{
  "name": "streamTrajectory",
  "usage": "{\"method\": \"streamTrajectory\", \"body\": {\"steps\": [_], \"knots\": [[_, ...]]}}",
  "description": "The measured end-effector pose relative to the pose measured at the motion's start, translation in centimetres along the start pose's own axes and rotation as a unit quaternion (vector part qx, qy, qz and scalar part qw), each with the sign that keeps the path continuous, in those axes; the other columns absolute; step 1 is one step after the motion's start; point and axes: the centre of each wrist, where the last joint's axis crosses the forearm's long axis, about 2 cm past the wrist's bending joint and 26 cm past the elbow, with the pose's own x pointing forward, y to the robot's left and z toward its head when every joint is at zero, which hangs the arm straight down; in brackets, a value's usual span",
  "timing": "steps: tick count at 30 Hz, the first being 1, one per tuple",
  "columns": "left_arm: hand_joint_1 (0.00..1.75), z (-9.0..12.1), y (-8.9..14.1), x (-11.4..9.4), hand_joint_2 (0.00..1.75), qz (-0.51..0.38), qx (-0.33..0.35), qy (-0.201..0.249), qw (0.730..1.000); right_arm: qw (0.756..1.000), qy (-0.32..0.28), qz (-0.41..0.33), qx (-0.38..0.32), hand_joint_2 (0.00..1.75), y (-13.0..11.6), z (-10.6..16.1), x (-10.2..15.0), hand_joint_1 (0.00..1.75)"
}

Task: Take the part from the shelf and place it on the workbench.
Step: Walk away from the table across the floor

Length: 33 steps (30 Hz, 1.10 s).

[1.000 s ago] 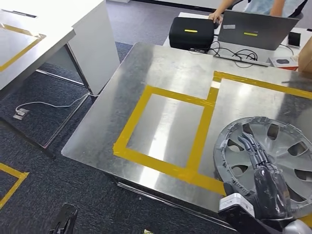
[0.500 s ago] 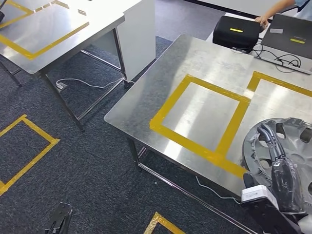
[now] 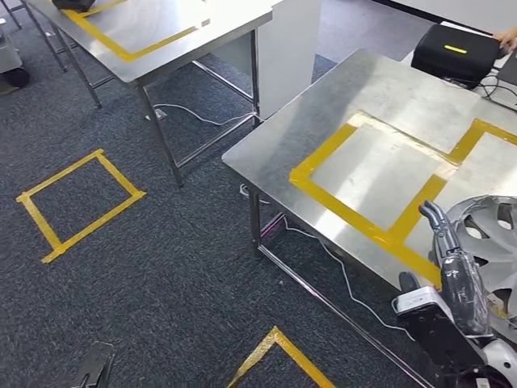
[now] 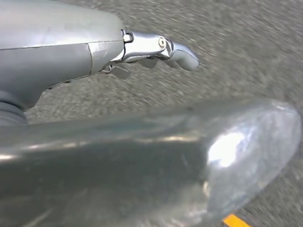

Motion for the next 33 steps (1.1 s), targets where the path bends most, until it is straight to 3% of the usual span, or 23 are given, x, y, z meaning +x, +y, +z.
{"method": "streamTrajectory", "body": {"steps": [9,18,23,28,33], "knots": [[0.00,0.6,0.9,-0.5,0.00,-0.028,0.023,0.003,0.999,1.000,0.007,-0.003,0.012,0.00,0.8,-0.1,-0.6,0.00],[0.00,1.7,-0.1,-1.0,0.00,-0.038,0.024,0.006,0.999,0.999,0.006,-0.008,0.037,0.00,1.5,0.2,-1.0,0.00],[0.00,2.2,-0.2,-1.4,0.00,-0.037,0.026,0.010,0.999,0.998,0.016,-0.051,0.028,0.00,1.8,0.3,-1.4,0.00],[0.00,2.2,-0.8,-1.1,0.00,-0.021,0.009,0.003,1.000,0.990,0.095,-0.108,0.009,0.00,2.5,1.5,-5.4,0.00],[0.00,2.3,-1.1,-1.1,0.00,-0.003,-0.001,-0.005,1.000,0.943,0.264,-0.197,-0.059,0.00,4.0,5.7,-13.0,0.00]]}}
